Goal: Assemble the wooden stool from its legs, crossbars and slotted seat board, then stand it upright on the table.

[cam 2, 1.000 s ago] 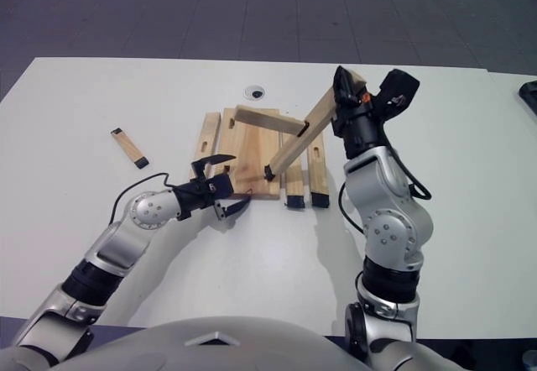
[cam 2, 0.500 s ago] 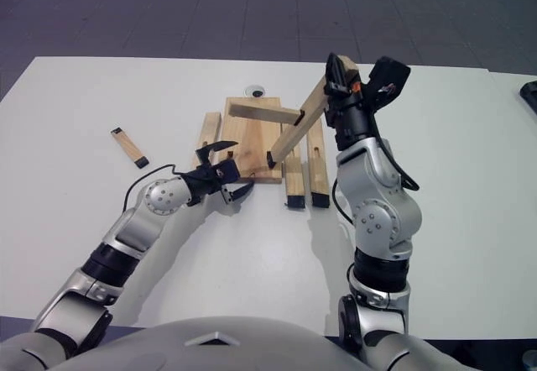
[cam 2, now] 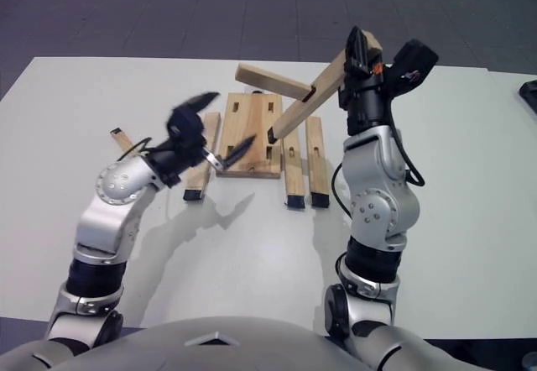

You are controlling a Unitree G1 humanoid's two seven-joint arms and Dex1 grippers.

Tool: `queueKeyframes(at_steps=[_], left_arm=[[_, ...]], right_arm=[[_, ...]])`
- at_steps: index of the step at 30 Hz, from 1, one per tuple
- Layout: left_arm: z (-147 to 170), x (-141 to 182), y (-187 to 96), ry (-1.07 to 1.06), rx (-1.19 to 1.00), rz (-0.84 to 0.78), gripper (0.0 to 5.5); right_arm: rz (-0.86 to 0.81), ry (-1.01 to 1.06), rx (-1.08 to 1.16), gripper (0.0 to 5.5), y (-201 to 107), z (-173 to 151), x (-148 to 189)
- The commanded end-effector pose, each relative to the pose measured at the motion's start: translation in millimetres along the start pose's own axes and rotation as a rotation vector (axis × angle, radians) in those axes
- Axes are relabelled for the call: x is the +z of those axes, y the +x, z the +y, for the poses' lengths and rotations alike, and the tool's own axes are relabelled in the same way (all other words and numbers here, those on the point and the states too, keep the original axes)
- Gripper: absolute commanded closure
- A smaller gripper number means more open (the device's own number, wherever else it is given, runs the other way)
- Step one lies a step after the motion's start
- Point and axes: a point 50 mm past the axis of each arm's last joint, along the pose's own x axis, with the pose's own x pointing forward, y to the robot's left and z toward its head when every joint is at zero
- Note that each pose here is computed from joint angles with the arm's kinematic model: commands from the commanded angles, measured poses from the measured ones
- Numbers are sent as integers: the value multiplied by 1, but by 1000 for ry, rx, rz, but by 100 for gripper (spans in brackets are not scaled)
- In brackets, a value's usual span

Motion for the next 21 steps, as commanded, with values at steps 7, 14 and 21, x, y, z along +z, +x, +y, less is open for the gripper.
queueKeyframes(at_steps=[7, 14, 21], left_arm=[[78, -2, -5, -268, 661, -142, 10], [77, -1, -3, -269, 687, -158, 10], [73, -3, -3, -285, 700, -170, 10]], right_arm=[[46, 44, -133, 447, -12, -29, -31], [39, 27, -173, 447, -22, -36, -25], [35, 53, -187, 447, -29, -33, -19]])
